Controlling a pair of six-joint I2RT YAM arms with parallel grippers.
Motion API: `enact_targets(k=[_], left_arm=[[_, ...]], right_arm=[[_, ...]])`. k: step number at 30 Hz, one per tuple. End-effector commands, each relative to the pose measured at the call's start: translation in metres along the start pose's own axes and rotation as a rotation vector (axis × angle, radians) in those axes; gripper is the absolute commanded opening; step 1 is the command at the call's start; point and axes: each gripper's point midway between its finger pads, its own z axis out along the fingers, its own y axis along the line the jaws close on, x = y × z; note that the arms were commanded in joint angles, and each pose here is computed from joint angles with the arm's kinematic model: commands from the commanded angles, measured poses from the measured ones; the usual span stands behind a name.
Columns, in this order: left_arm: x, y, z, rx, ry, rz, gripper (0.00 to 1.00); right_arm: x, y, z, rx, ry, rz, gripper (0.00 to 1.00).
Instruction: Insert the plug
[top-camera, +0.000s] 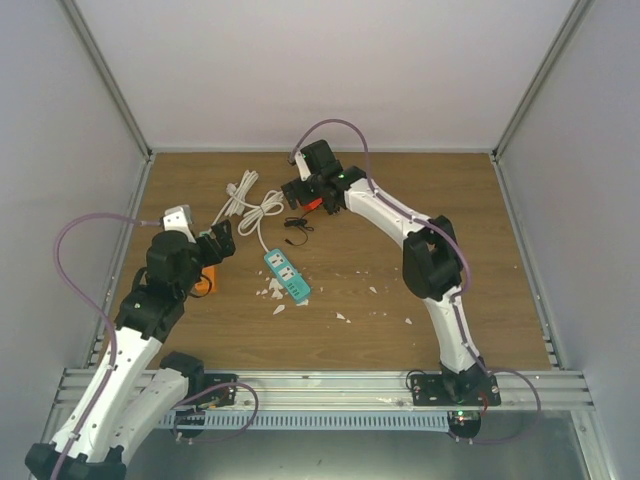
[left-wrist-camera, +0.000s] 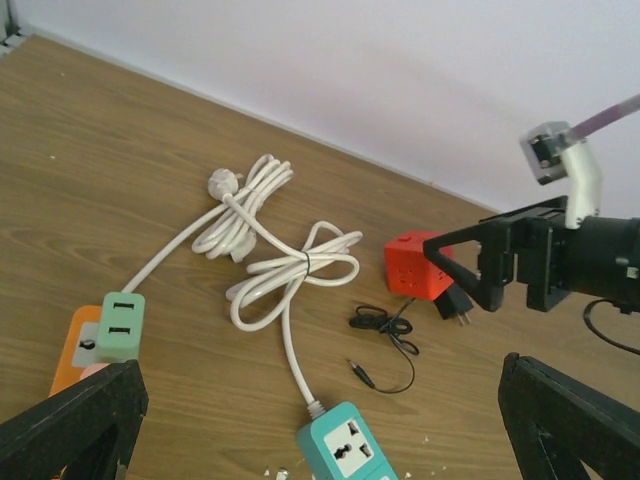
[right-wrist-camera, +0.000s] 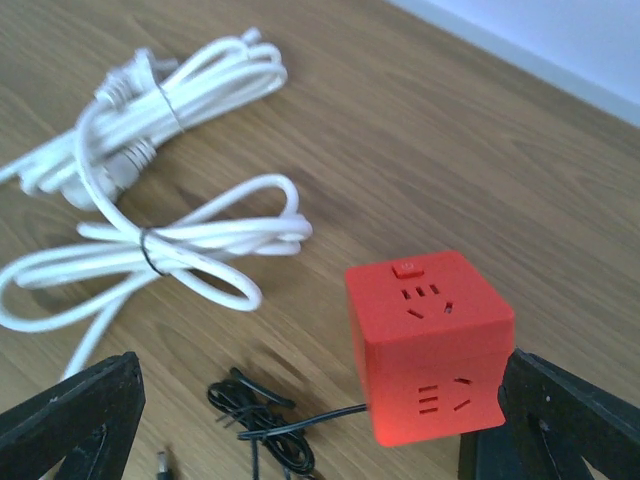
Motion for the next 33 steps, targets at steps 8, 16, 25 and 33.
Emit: enact_targets(k=[8,16,25,33], left_arm=[[0.000,-0.012,0.009,0.063,0.003,0.019,0.99],[0.001,-0.015,0.011,0.076,0.014,0.023,0.99],[0.002,-0.017,0.014,0.081,0.026,0.025,0.99],[0.001,-0.021,0.015,0.095,0.032,0.022,0.99]], right_arm=[[0.040,-0.040,0.048,0.021,0.135,-0.026,1.00],[0.062,-0.054,0.069,0.007,0.175,-0.013,0.99],[0.050,-0.046,0.076,-0.055,0.137,-0.059,0.65],[-0.013,-0.031,0.026,-0.114,-0.040,-0.114,0.16]])
